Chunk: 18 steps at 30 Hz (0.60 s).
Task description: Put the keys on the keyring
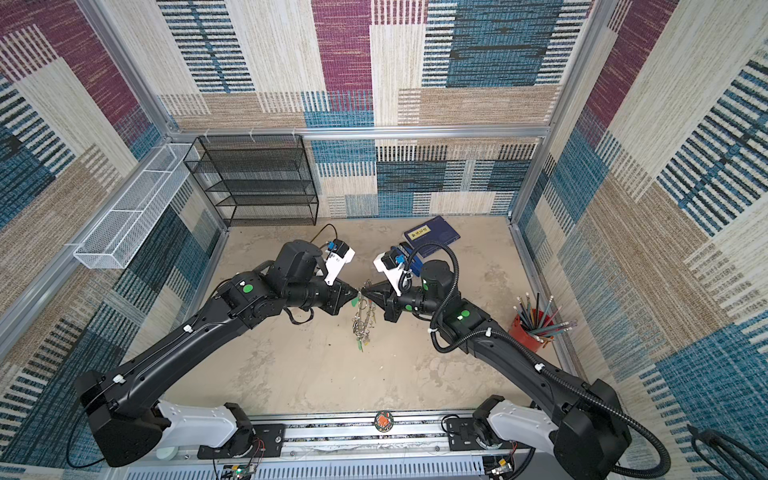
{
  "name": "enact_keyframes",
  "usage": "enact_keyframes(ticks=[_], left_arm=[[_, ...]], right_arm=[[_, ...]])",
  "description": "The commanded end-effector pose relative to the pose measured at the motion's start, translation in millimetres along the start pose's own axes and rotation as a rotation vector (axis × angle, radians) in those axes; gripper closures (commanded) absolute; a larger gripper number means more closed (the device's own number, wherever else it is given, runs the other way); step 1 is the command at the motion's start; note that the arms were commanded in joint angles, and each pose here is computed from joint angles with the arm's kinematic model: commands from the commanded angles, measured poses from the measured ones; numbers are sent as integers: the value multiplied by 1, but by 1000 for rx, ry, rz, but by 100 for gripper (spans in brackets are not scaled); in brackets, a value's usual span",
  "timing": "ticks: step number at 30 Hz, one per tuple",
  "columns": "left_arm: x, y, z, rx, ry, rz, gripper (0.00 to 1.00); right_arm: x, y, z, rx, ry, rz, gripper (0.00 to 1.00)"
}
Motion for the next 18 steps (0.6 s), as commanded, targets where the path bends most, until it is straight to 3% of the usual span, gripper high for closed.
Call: enact_keyframes(ticks=[1,18], left_arm=[[10,3,1,-3,-56,-56,100],[9,9,6,36,-141,103,100]], right_arm=[[12,-3,-14,-53,-30,-48,100],[17,-8,-21,-121,-55,-96,100]])
Point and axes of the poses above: each gripper's point midway between its finger pads, its own y axis out along the fingers, its own x axis along the line the jaws close on, z = x × y, the point moved 2 cm from there along -y, back along the fingers, and after that the axes turned 13 degrees about y, right-handed, at the moved point
